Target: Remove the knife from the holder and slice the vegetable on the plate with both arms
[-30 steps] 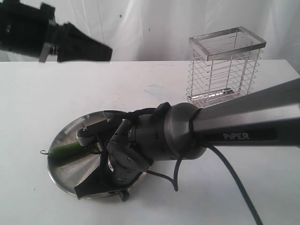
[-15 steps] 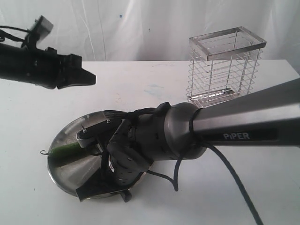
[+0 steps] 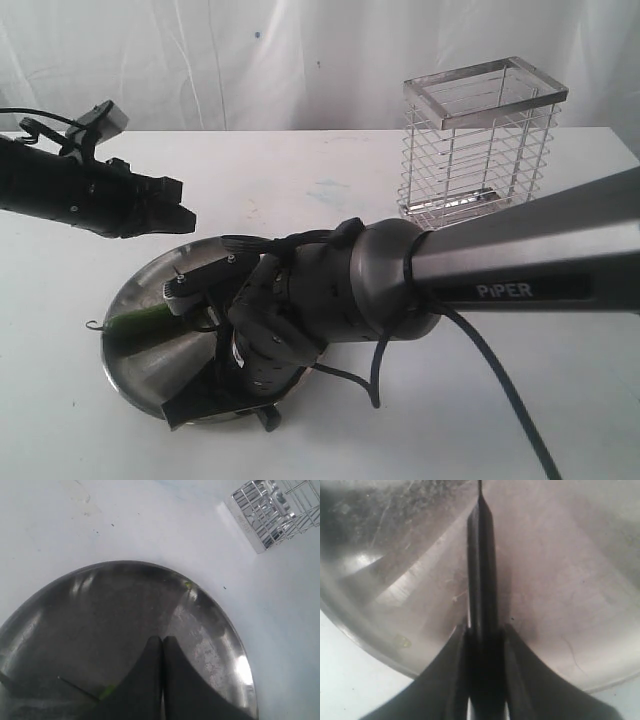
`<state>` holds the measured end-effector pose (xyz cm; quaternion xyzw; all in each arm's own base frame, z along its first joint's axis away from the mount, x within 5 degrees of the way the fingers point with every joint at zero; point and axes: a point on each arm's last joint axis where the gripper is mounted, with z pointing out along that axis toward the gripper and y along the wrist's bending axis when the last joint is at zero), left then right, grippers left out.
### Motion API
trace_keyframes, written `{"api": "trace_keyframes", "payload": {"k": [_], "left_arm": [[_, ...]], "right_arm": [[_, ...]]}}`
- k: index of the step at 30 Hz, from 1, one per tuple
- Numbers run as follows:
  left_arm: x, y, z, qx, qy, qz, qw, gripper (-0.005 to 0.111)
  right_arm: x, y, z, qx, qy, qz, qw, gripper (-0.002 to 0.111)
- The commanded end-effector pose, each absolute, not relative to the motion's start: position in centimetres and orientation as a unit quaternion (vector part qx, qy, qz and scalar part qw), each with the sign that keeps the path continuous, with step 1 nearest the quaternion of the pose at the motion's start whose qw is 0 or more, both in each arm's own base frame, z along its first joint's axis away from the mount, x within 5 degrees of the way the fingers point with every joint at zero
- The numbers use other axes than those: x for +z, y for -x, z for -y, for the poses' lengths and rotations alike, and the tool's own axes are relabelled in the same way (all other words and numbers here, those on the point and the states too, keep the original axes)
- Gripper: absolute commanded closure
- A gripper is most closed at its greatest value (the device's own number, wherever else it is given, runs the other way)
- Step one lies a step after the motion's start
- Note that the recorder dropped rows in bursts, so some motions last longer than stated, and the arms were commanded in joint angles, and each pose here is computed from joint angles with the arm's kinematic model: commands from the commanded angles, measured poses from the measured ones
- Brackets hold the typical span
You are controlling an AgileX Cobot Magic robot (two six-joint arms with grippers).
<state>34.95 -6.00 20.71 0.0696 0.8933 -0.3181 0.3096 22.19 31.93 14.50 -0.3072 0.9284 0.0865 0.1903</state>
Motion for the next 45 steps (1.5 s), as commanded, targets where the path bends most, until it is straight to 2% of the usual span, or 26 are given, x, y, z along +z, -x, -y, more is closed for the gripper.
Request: {"api": "trace_keyframes", "payload": {"k": [1,9,19,31,38,45], "left_arm": [[19.7,-35.1,6.2,-0.339,-0.062,-0.889,0.301,0.107],[18.0,-35.7,6.4,-0.351,-0.052,-0.888,0.291,0.107],[18.3,-35.3,6.8,-0.376,-0.078,-0.878,0.284,0.107],[17.8,-35.1,6.5,-0.346,-0.095,-0.891,0.278,0.107],[15.9,-33.9,6.1,-0.323,-0.074,-0.907,0.260,0.107],[17.0,-33.8,6.1,-0.324,-0.078,-0.900,0.280,0.107]], "right_arm": [[14.5,-22.2,-32.0,0.085,0.313,-0.926,0.191,0.108],[14.6,-22.2,-32.0,0.086,0.313,-0.926,0.192,0.108],[14.6,-22.2,-32.0,0.086,0.313,-0.926,0.192,0.108],[14.5,-22.2,-31.9,0.085,0.312,-0.927,0.191,0.108],[14.5,-22.2,-31.9,0.085,0.310,-0.927,0.191,0.108],[14.6,-22.2,-31.9,0.086,0.311,-0.927,0.192,0.108]]}}
